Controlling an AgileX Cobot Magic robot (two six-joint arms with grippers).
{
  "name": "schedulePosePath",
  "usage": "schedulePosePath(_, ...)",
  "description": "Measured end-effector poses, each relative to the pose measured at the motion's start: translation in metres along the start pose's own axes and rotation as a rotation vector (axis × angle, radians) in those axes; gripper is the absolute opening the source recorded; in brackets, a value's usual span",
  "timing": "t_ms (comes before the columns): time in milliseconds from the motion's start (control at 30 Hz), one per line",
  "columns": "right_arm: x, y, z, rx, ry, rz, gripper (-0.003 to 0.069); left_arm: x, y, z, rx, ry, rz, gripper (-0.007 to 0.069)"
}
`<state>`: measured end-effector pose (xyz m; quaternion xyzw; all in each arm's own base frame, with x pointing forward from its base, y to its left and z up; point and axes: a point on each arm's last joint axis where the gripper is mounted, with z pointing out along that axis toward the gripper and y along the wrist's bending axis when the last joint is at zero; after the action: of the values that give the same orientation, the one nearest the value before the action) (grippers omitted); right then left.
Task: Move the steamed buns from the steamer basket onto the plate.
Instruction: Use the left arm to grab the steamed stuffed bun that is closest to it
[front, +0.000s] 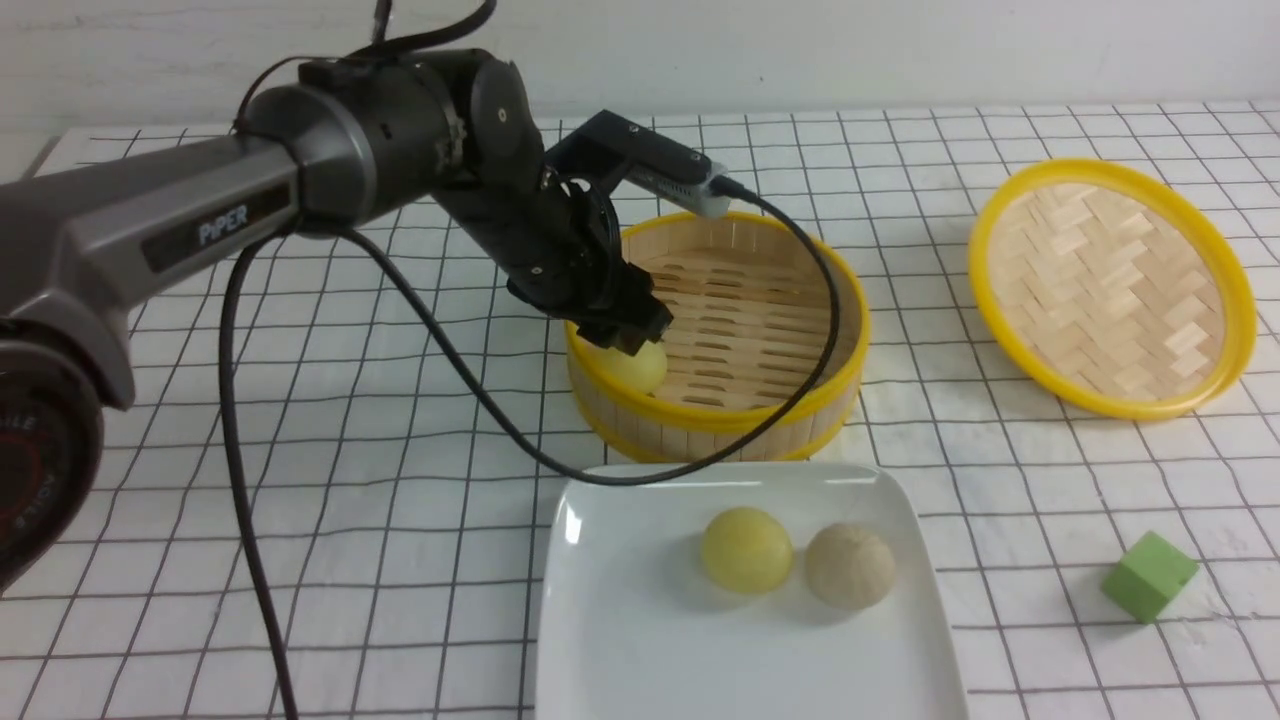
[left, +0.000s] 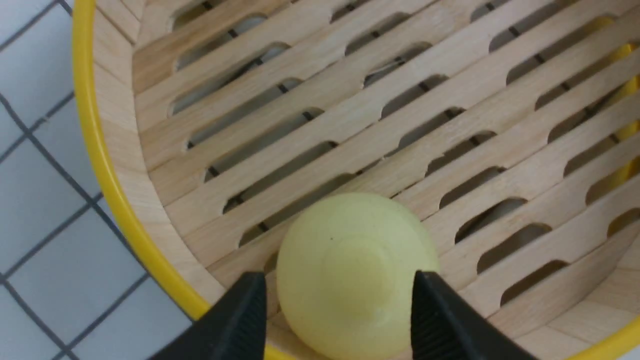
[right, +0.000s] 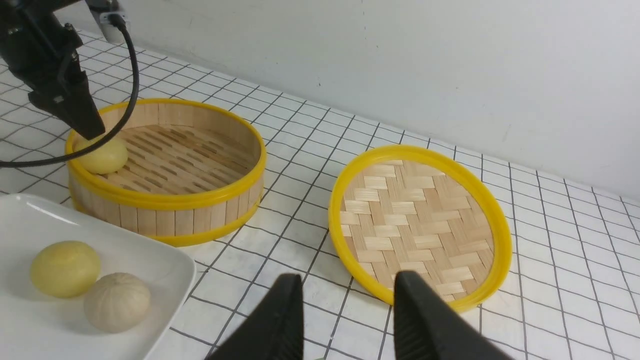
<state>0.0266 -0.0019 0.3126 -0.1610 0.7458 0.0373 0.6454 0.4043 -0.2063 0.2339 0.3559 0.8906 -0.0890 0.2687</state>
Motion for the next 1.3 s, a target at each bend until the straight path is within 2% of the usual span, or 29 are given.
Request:
schedulePosePath(1033, 0.0, 0.001, 0.0, -0.013, 0.001, 0.017, 0.0277, 0.003, -0.001, 0.017, 0.028, -0.005, -0.028, 0.0404)
schedulePosePath(1100, 0.0, 0.001, 0.0, -0.013, 0.001, 0.017, 0.0277, 0.003, -0.001, 0.017, 0.028, -0.005, -0.028, 0.0388)
schedulePosePath(1233, 0.0, 0.001, 0.0, -0.013, 0.001, 0.017, 0.0277, 0.003, -0.001, 0.017, 0.028, -0.005, -0.028, 0.0226)
schedulePosePath(1267, 0.0, 0.001, 0.0, -0.013, 0.001, 0.017, 0.0277, 0.003, -0.001, 0.017, 0.028, -0.005, -0.028, 0.0153)
schedulePosePath(1300, 0.0, 0.001, 0.0, -0.013, 0.001, 0.017, 0.0277, 0.003, -0.001, 0.017, 0.028, -0.005, -0.028, 0.012)
